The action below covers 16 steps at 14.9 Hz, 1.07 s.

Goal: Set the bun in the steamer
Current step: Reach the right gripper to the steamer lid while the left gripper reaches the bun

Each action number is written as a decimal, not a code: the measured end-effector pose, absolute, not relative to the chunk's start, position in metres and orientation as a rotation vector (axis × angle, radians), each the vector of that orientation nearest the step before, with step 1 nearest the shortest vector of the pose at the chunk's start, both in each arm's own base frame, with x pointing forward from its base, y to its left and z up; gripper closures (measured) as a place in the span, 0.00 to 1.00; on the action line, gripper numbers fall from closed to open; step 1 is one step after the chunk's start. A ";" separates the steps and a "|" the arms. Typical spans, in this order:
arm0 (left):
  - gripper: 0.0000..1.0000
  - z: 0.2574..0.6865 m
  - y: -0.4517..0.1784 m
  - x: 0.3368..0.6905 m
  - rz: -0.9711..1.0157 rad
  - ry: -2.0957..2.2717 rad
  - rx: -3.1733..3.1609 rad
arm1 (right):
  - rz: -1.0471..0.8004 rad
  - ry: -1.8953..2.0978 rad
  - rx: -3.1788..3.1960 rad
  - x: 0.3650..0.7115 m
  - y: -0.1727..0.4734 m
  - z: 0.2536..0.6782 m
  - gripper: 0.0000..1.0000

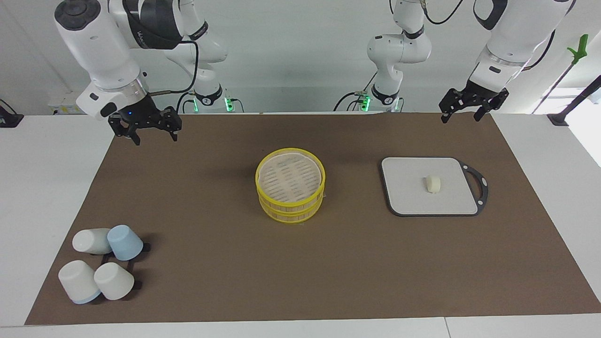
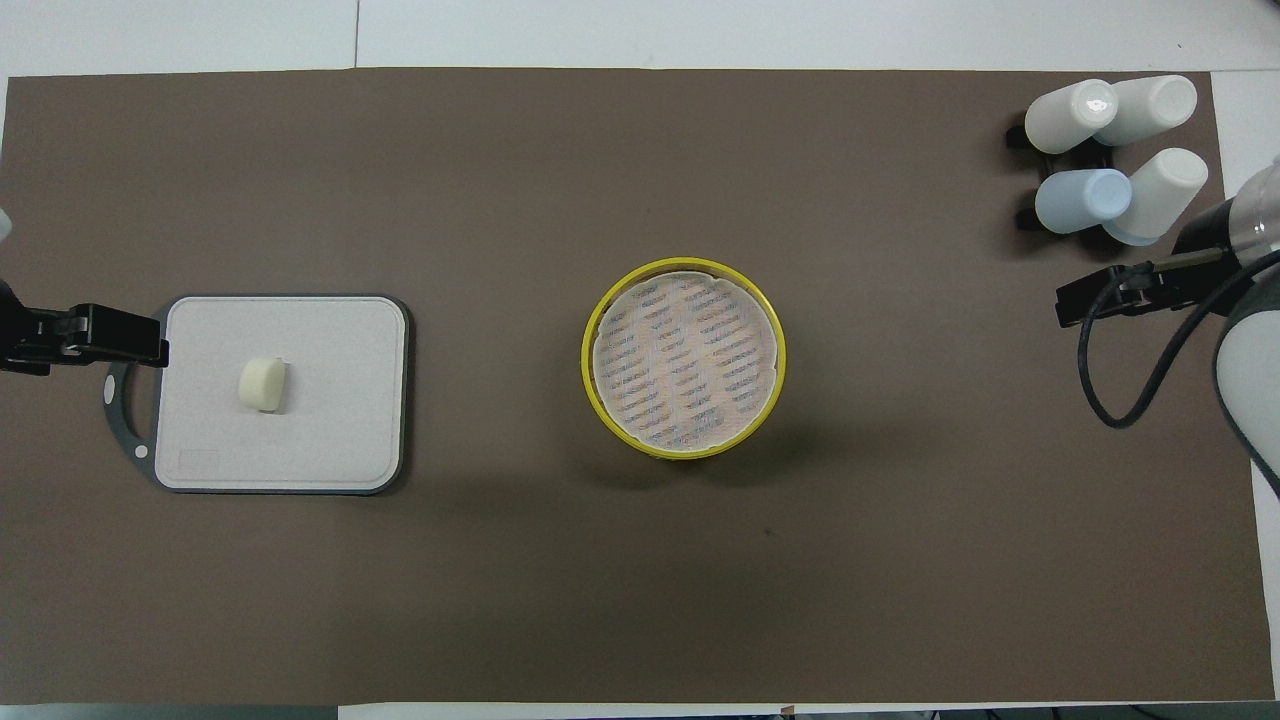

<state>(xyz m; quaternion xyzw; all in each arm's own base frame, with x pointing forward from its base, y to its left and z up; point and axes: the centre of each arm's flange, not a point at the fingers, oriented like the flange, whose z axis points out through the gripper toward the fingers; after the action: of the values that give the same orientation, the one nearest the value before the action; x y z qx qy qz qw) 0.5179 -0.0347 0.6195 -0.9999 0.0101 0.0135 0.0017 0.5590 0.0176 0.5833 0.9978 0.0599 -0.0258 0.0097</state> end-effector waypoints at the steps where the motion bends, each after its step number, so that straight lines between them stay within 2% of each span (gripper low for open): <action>1: 0.00 0.620 -0.035 0.518 0.042 0.033 -3.138 | -0.081 0.187 3.115 0.559 0.018 0.583 0.00; 11: 0.00 0.618 -0.035 0.519 0.030 0.031 -3.139 | -0.076 0.116 3.118 0.559 0.023 0.583 0.00; 16: 0.00 0.576 -0.014 0.520 0.000 0.008 -3.143 | -0.022 0.089 3.126 0.573 0.089 0.561 0.01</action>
<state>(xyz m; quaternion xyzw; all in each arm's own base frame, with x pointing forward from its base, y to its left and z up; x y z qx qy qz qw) 0.5203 -0.0138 0.5759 -1.0000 0.0025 -0.0001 -0.0006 0.5733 0.0890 0.5606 0.9995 0.0284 -0.0072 0.0070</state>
